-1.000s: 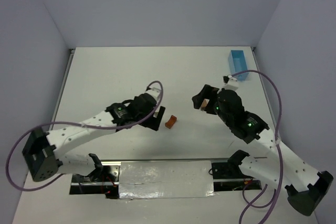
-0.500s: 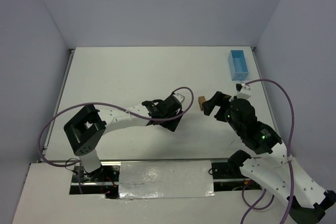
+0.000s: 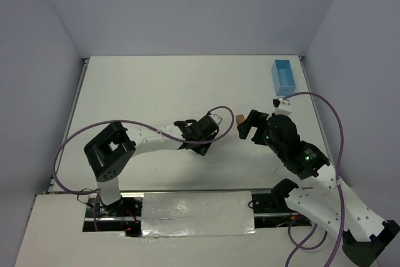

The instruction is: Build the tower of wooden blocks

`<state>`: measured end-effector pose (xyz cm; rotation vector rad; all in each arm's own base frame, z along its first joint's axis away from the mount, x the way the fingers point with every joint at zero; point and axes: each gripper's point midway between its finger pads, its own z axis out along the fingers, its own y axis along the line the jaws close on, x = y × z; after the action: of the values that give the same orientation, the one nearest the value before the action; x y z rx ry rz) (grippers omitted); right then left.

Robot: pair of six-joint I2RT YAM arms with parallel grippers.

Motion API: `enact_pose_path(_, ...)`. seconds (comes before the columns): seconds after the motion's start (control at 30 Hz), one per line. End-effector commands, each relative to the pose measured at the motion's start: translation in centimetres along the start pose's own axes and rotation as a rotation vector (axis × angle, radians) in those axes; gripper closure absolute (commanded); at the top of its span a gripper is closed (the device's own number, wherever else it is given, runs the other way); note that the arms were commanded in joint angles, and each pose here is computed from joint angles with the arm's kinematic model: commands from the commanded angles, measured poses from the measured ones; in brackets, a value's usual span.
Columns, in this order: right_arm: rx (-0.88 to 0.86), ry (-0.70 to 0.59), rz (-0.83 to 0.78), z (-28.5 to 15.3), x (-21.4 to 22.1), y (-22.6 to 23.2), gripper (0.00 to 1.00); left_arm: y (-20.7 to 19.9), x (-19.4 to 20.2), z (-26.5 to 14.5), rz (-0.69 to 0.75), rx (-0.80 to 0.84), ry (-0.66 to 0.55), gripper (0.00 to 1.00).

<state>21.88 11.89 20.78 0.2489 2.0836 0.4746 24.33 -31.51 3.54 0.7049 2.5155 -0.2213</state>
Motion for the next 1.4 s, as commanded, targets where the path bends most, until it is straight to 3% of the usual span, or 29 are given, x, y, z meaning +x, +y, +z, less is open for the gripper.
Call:
enact_pose_path(0.0,-0.007,-0.021,-0.011,0.1,-0.4,0.1,0.0,-0.8,-1.5,0.2,0.018,0.022,-0.035,0.51)
enact_pose_path(0.1,-0.009,-0.025,-0.015,0.3,-0.5,0.1,0.0,-0.9,-1.7,0.0,0.014,0.025,-0.04,0.67)
enact_pose_path(0.13,-0.02,-0.026,-0.019,0.3,-0.5,0.3,0.0,-0.9,-1.8,-0.2,0.011,0.028,-0.043,0.8)
enact_pose_path(0.23,-0.073,-0.039,-0.021,0.4,-0.5,0.8,0.0,-1.1,-2.3,-1.5,-0.014,0.048,-0.064,0.96)
enact_pose_path(0.3,-0.132,-0.05,-0.027,0.3,-0.7,1.5,0.0,-1.8,-3.2,-3.7,-0.037,0.115,-0.104,0.99)
enact_pose_path(0.43,-0.439,-0.034,0.002,-1.1,-0.6,5.6,0.0,-4.3,-5.8,-10.2,-0.118,0.348,-0.253,1.0)
enact_pose_path(0.47,-0.483,-0.051,0.011,-1.8,-0.9,6.1,0.0,-5.0,-8.0,-13.9,-0.135,0.442,-0.369,1.0)
enact_pose_path(0.53,-0.566,-0.079,0.045,-2.7,-1.6,7.5,0.0,-6.1,-8.1,-17.0,-0.17,0.576,-0.423,1.0)
enact_pose_path(0.57,-0.647,-0.072,0.05,-3.8,-1.5,8.7,0.01,-6.4,-9.7,-20.9,-0.178,0.663,-0.545,1.0)
enact_pose_path(0.63,-0.795,-0.101,0.12,-5.4,-2.3,10.7,0.03,-7.2,-9.4,-23.4,-0.22,0.782,-0.59,1.0)
enact_pose_path(0.67,-0.874,-0.089,0.13,-6.6,-2.1,11.6,0.04,-7.3,-10.4,-26.6,-0.227,0.859,-0.69,1.0)
enact_pose_path(0.73,-1.025,-0.125,0.185,-8.9,-3.0,13.1,0.06,-7.4,-9.8,-28.8,-0.284,0.958,-0.718,1.0)
enact_pose_path(0.9,-1.237,-0.172,0.242,-13.0,-4.1,15.0,0.08,-7.5,-9.5,-32.4,-0.339,1.145,-0.836,1.0)
enact_pose_path(1.1,-1.379,-0.159,0.235,-15.6,-4.0,17.5,0.11,-7.7,-9.1,-34.5,-0.378,1.281,-0.863,1.0)
enact_pose_path(1.37,-1.301,-0.17,0.247,-14.3,-3.9,17.5,0.15,-7.4,-9.0,-34.9,-0.371,1.273,-0.891,1.0)
